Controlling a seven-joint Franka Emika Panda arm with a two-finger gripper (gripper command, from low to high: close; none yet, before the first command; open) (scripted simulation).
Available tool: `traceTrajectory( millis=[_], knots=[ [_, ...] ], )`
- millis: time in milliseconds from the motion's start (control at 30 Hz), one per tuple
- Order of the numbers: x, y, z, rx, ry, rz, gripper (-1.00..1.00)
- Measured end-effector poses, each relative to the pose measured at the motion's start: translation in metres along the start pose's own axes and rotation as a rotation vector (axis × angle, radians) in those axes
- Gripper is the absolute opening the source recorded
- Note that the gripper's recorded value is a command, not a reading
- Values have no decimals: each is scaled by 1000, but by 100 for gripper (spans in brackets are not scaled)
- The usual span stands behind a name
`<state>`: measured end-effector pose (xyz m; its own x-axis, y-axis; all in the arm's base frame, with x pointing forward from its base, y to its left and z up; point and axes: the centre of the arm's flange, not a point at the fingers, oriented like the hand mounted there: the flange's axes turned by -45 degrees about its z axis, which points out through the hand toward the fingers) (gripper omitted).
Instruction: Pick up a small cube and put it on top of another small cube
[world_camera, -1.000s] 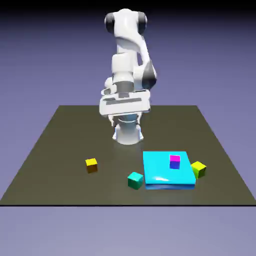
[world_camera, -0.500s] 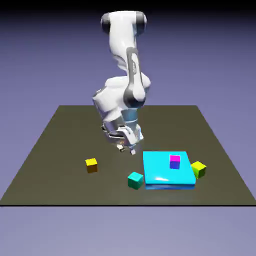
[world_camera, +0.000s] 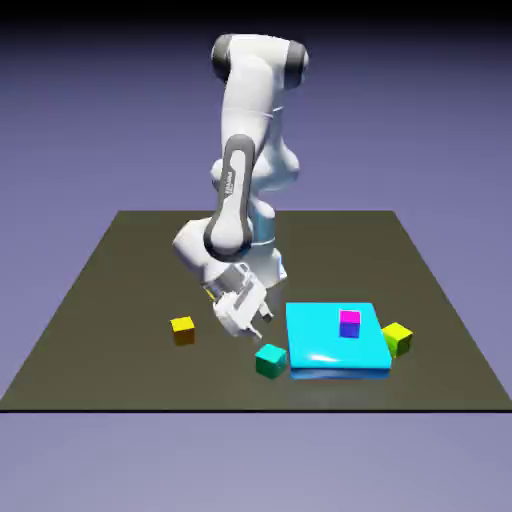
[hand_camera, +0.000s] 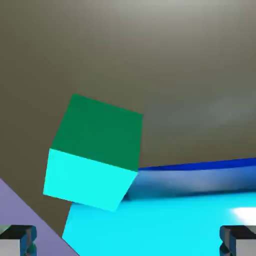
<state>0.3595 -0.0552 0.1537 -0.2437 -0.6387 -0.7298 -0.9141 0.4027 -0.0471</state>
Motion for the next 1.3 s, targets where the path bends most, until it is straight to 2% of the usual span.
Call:
traceTrajectory(
  millis=[167, 367, 400, 467, 667, 933, 1200, 1300],
  knots=[
    [13, -4, 4, 89, -45, 143, 0],
    [25, -8, 67, 89, -45, 142, 0],
    [25, -8, 67, 89, -45, 143, -100],
    [25, -8, 67, 91, -45, 143, -100],
    [13, -4, 4, 92, -46, 143, -100],
    [81, -35, -93, 46, -62, 38, -100],
    [144, -8, -210, -49, -50, 16, -100],
    [147, -8, -197, -50, -50, 15, -100]
  ],
)
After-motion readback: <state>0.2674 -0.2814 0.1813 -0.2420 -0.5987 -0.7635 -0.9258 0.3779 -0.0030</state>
